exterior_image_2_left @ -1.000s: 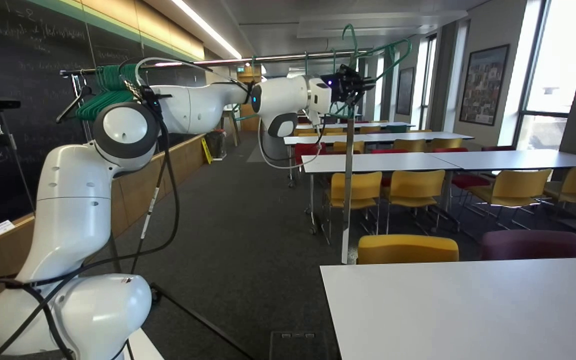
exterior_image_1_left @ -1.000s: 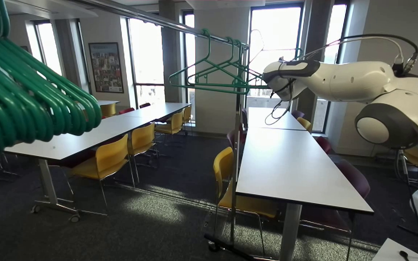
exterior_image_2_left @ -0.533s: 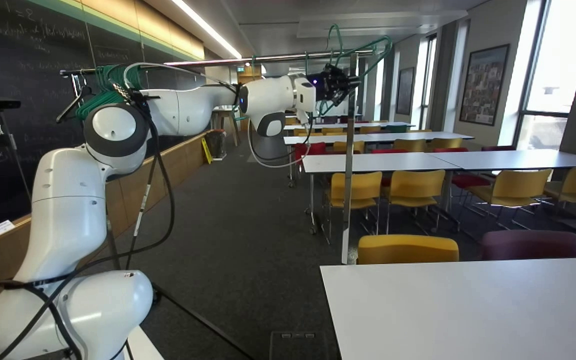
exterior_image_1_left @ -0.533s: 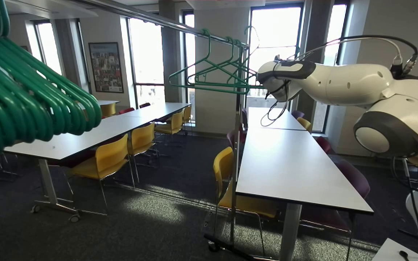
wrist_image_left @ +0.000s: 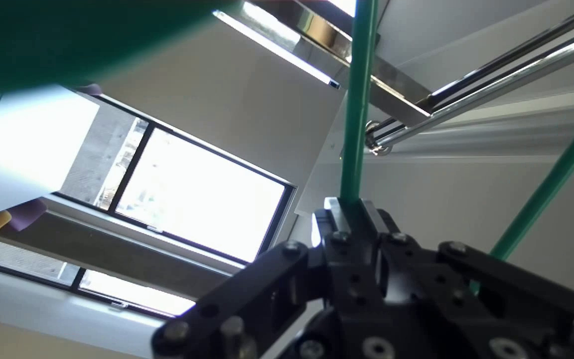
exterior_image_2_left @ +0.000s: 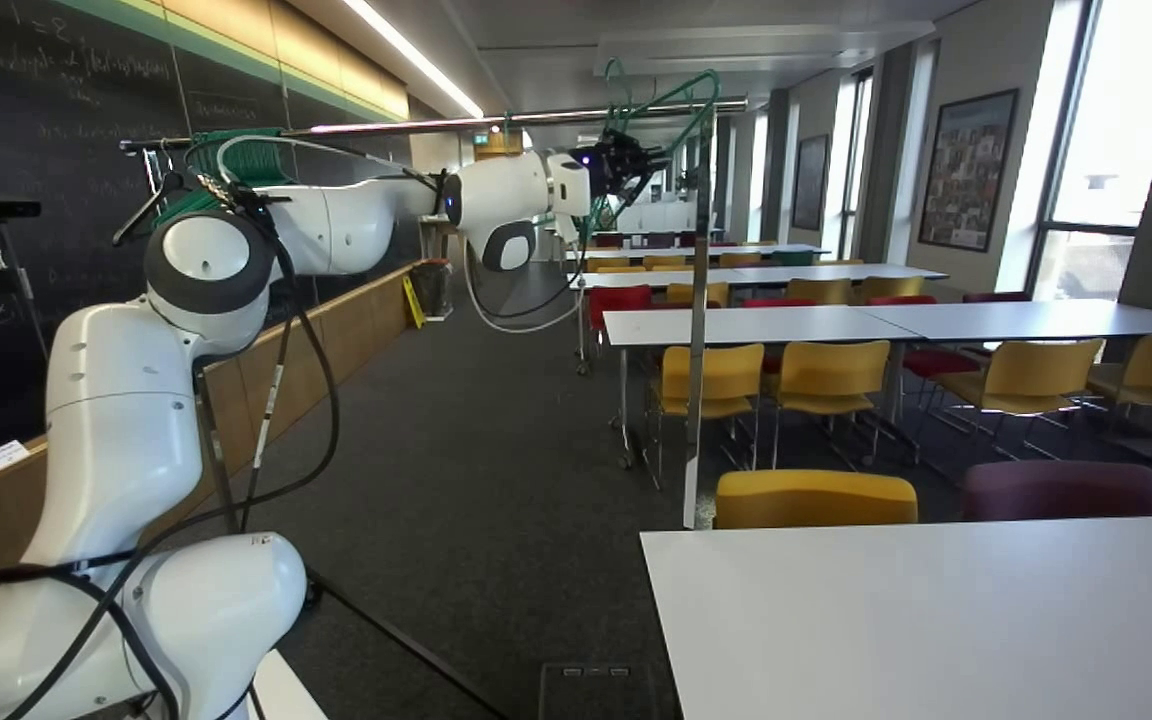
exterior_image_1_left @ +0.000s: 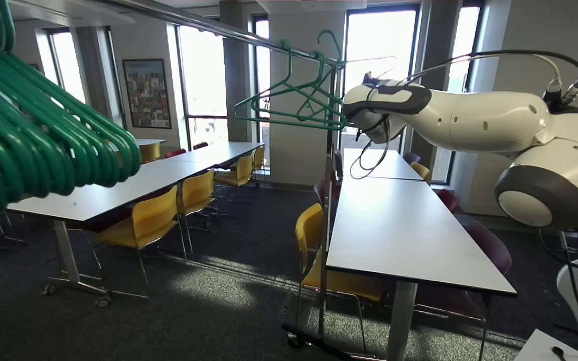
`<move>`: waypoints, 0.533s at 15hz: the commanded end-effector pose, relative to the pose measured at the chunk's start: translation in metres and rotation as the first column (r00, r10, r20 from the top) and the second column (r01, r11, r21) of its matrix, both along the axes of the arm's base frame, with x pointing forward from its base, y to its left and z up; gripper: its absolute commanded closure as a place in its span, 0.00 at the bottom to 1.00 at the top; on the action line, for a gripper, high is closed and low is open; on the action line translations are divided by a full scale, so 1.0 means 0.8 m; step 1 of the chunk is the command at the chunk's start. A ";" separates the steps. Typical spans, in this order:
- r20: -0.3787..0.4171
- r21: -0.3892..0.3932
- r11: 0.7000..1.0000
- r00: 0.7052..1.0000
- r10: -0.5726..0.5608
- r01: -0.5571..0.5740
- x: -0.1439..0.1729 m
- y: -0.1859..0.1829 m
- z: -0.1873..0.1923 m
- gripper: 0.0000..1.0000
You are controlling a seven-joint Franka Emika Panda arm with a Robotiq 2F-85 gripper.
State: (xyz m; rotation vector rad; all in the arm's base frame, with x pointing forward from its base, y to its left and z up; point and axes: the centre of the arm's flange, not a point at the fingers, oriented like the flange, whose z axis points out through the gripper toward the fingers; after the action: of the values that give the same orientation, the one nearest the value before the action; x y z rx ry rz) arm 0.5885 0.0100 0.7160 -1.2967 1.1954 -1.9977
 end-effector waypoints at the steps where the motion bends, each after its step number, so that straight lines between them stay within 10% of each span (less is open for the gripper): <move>1: 0.013 -0.018 1.000 1.000 0.013 -0.013 -0.028 0.005 -0.010 0.97; 8: -0.014 0.001 0.998 0.998 -0.064 0.064 -0.014 -0.031 -0.021 0.97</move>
State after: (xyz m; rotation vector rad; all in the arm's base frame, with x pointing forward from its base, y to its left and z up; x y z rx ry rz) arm 0.5850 0.0101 0.7089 -1.3165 1.2058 -2.0130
